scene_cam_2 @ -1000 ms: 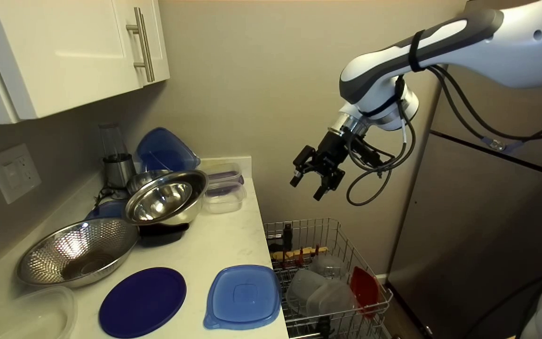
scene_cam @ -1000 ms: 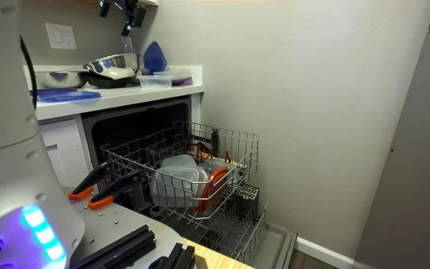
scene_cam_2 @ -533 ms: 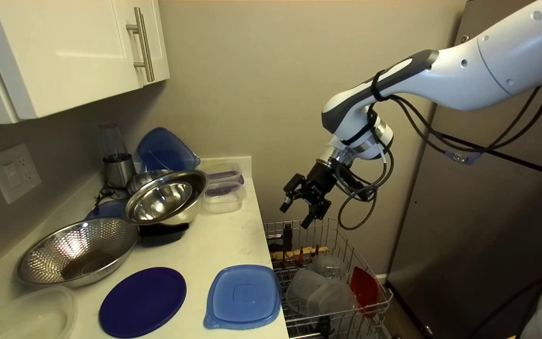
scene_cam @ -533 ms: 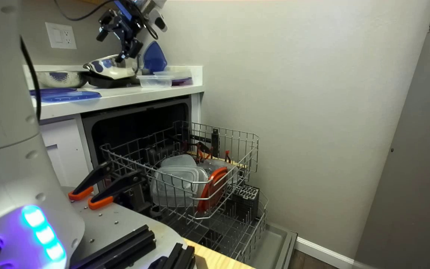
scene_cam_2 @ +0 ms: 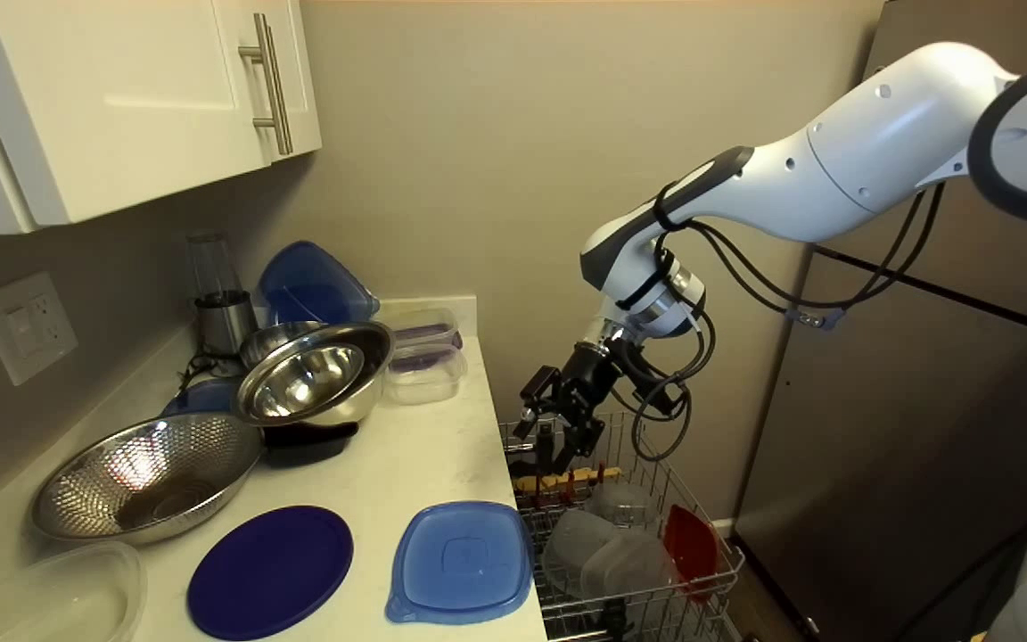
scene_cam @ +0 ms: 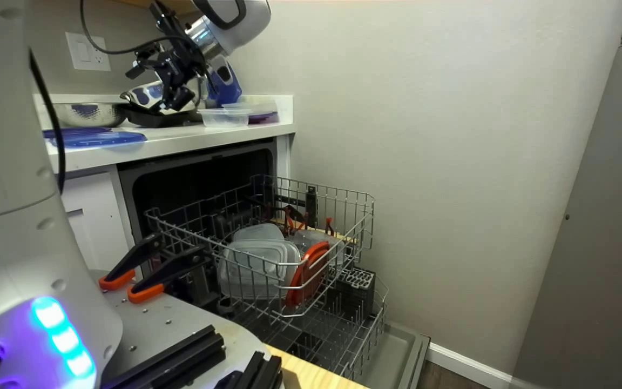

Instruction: Put one lid in the dishwasher

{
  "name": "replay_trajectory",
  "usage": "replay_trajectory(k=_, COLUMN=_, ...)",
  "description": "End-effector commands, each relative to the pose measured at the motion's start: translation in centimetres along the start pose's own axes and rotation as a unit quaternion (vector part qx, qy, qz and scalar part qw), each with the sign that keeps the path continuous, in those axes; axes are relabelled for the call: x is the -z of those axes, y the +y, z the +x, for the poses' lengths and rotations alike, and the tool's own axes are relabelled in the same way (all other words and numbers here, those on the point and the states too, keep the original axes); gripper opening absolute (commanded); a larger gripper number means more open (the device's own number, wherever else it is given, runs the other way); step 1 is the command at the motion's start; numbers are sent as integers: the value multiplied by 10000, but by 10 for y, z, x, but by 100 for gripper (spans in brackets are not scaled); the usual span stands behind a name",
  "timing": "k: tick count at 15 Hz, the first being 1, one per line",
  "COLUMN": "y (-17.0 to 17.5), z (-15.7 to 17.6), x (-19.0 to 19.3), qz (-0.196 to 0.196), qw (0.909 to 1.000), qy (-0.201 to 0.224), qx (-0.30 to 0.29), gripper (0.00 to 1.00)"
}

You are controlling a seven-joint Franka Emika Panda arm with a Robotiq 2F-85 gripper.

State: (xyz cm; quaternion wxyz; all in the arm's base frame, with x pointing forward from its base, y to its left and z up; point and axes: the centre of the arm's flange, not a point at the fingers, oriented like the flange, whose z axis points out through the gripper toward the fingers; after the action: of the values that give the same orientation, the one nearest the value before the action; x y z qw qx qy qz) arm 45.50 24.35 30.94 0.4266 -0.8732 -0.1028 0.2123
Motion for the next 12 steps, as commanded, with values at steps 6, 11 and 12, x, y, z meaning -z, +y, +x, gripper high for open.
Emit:
replay_trajectory(k=6, y=22, z=21, x=-39, qz=225, qw=9947, qy=-985, qx=-175, gripper=100)
replay_trajectory(k=11, y=35, z=26, x=-45, qz=125, qw=9913, qy=-1291, qx=-219, gripper=100)
replay_trajectory(k=12, y=36, z=28, x=-47, qz=122, qw=9909, qy=-1326, qx=-203, gripper=100)
